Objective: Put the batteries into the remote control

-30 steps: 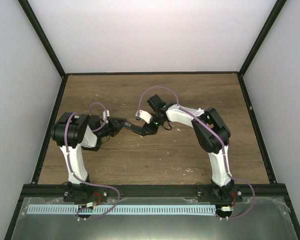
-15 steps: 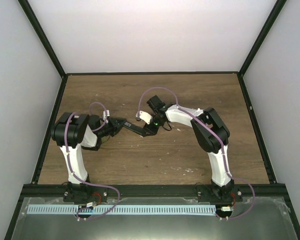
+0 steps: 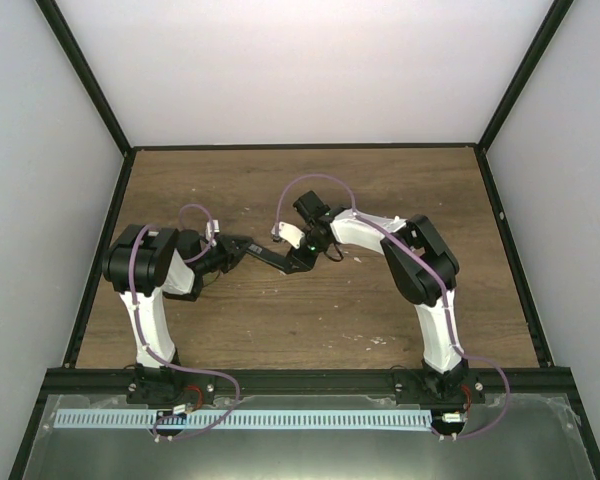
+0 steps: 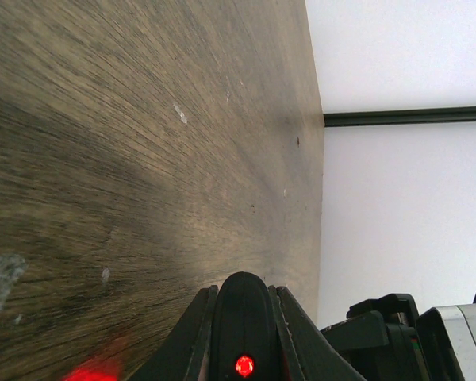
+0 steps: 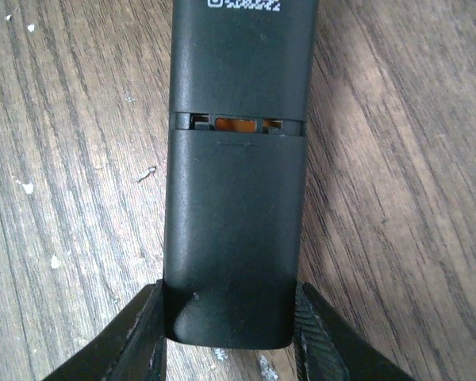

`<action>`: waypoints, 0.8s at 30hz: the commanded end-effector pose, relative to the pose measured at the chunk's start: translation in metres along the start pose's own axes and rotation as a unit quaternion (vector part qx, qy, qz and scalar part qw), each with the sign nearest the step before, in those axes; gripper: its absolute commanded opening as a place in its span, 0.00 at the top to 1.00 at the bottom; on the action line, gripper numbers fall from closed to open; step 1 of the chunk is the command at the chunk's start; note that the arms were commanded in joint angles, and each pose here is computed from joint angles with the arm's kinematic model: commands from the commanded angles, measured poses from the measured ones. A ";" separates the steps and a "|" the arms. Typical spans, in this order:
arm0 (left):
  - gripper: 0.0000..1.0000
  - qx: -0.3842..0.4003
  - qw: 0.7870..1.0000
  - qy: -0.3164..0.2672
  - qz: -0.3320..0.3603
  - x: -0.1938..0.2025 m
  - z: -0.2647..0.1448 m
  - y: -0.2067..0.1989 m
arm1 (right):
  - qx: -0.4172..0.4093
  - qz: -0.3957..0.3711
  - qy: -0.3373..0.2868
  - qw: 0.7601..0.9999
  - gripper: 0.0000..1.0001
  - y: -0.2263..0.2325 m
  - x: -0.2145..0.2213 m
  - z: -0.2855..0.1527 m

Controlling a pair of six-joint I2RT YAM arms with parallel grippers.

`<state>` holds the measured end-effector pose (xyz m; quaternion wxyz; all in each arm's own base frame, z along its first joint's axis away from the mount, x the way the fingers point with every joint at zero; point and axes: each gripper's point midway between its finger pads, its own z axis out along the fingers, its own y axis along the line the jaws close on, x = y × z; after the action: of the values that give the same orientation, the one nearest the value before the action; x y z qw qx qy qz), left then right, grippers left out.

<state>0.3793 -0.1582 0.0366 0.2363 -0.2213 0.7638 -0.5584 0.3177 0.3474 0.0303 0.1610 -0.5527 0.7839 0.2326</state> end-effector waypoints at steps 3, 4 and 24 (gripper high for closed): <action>1.00 -0.032 0.999 -0.003 0.008 0.002 -0.001 0.021 | -0.004 -0.002 0.005 1.000 0.66 0.003 -0.009 0.005; 1.00 -0.032 0.999 -0.003 0.007 0.002 -0.001 0.020 | -0.003 -0.002 0.005 1.000 0.66 0.003 -0.010 0.006; 1.00 -0.034 0.999 -0.004 0.005 0.001 -0.001 0.022 | 0.014 -0.007 0.000 1.000 0.42 0.000 -0.014 0.002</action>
<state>0.3797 -0.1573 0.0364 0.2362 -0.2227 0.7637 -0.5579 0.3167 0.3554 0.0299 0.1578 -0.5527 0.7847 0.2321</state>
